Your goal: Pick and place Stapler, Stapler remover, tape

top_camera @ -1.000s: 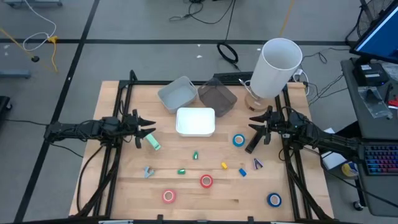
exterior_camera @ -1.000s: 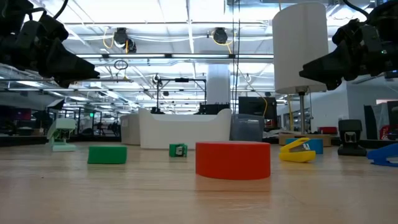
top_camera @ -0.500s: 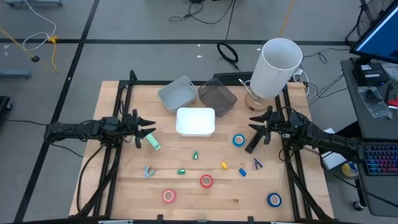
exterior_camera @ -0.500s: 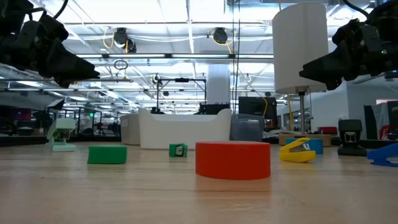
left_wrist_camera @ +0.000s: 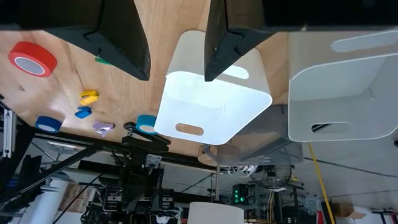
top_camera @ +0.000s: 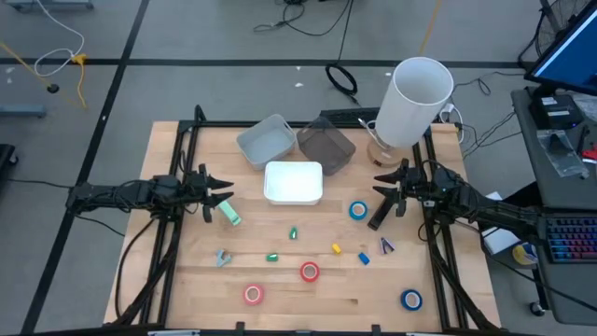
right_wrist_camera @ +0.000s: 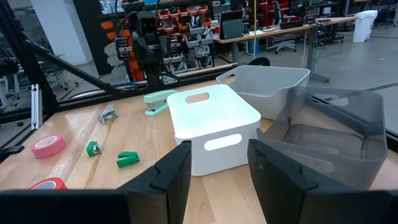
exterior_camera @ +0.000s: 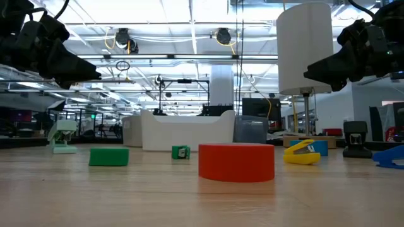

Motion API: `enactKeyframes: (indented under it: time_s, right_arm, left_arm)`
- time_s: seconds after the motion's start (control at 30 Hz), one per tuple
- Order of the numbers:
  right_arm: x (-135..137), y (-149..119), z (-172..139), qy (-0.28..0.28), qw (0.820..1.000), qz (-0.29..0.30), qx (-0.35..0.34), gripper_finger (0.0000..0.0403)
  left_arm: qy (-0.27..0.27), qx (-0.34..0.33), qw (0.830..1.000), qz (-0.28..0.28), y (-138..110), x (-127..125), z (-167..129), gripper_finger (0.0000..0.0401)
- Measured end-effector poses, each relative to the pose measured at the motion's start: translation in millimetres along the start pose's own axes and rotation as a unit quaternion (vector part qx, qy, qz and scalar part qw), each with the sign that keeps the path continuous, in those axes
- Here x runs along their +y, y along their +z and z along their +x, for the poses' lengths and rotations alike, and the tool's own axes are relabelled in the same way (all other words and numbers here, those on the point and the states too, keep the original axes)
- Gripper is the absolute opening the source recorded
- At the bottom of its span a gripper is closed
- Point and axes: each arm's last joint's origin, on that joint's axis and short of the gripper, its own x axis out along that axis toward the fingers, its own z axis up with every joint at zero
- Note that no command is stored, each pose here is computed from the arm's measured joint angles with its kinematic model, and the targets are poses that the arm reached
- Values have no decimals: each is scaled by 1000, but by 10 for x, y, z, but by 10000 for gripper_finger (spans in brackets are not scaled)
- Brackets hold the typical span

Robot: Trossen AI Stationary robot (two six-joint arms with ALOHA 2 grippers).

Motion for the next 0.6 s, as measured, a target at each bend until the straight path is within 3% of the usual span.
enactKeyframes:
  time_s: [0.37,0.6]
  right_arm:
    - [2,12,0,1,1000,13,-6,153]
    - [6,61,-2,5,988,149,-32,153]
  left_arm:
    - [0,0,1000,0,1,0,0,152]
    - [12,-2,1000,20,3,7,0,152]
